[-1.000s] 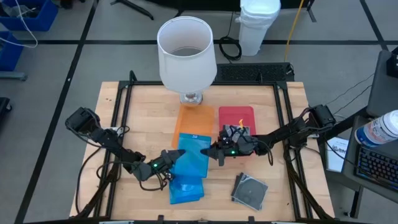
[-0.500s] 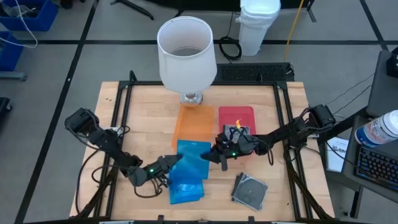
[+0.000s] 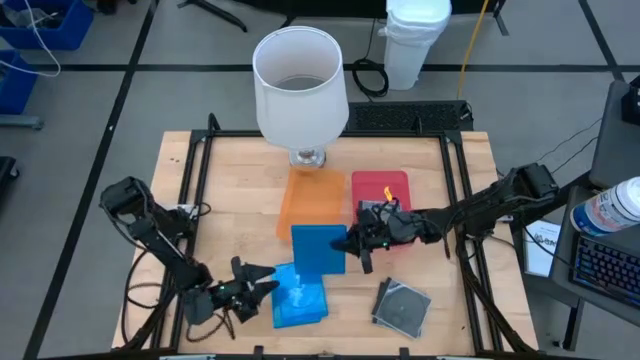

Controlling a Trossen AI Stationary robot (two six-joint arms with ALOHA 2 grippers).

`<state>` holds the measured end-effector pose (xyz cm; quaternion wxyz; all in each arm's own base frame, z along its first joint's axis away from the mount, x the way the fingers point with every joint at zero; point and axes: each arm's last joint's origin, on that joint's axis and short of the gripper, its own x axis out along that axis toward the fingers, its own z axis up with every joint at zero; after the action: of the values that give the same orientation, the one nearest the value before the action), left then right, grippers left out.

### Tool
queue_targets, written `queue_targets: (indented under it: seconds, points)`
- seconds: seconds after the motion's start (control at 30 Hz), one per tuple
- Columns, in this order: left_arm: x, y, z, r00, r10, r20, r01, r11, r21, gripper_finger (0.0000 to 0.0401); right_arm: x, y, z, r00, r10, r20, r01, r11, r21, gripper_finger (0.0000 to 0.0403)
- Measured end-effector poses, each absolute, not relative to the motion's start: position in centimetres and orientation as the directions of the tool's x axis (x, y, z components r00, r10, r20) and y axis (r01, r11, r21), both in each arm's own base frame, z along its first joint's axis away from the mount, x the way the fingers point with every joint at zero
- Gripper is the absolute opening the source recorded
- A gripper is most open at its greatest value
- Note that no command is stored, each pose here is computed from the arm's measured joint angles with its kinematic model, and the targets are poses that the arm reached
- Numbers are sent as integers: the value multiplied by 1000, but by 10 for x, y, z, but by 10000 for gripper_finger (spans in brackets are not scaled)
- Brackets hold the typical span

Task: Pick & place jewel cases by type
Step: Put the blue CD case into the orange bin

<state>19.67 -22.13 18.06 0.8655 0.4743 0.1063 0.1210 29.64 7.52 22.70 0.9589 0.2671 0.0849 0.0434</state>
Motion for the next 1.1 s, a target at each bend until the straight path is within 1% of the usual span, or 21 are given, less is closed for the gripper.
queue_targets:
  seconds: [0.1,0.17,0.27,0.37,0.43,0.5,0.63,0.77,0.83,0.9,1.0,1.1]
  points:
    - [187,-227,169,959,251,-128,-29,538,842,238,299,66,235,984,102,-149,-13,864,504,20]
    - [183,-230,166,967,199,-157,9,591,807,224,303,62,249,980,98,-175,-5,884,467,20]
    - [182,-232,161,971,84,-225,109,680,725,199,317,60,282,966,77,-247,21,929,369,20]
    - [182,-233,156,952,-29,-304,234,708,666,174,332,63,308,932,-13,-363,102,969,226,21]
    - [183,-232,153,941,-38,-335,261,713,651,158,341,64,319,905,-99,-414,171,975,140,21]
    - [183,-229,151,939,-8,-344,244,723,647,143,349,60,322,877,-156,-455,227,968,107,20]
    - [183,-227,148,932,5,-362,237,747,621,118,362,51,300,801,-203,-564,339,929,147,20]
    - [181,-227,144,906,-49,-420,317,737,597,98,375,38,279,758,-232,-610,437,875,210,21]
    - [181,-228,144,896,-78,-436,347,736,581,90,382,30,271,757,-224,-614,454,856,247,21]
    - [181,-228,143,895,-79,-439,347,741,575,83,387,23,267,762,-206,-614,459,841,287,21]
    - [179,-229,143,893,-81,-442,351,738,576,72,392,14,271,802,-180,-570,434,831,348,24]
    - [176,-230,142,891,-88,-446,362,732,577,61,394,9,273,813,-177,-554,443,805,394,24]
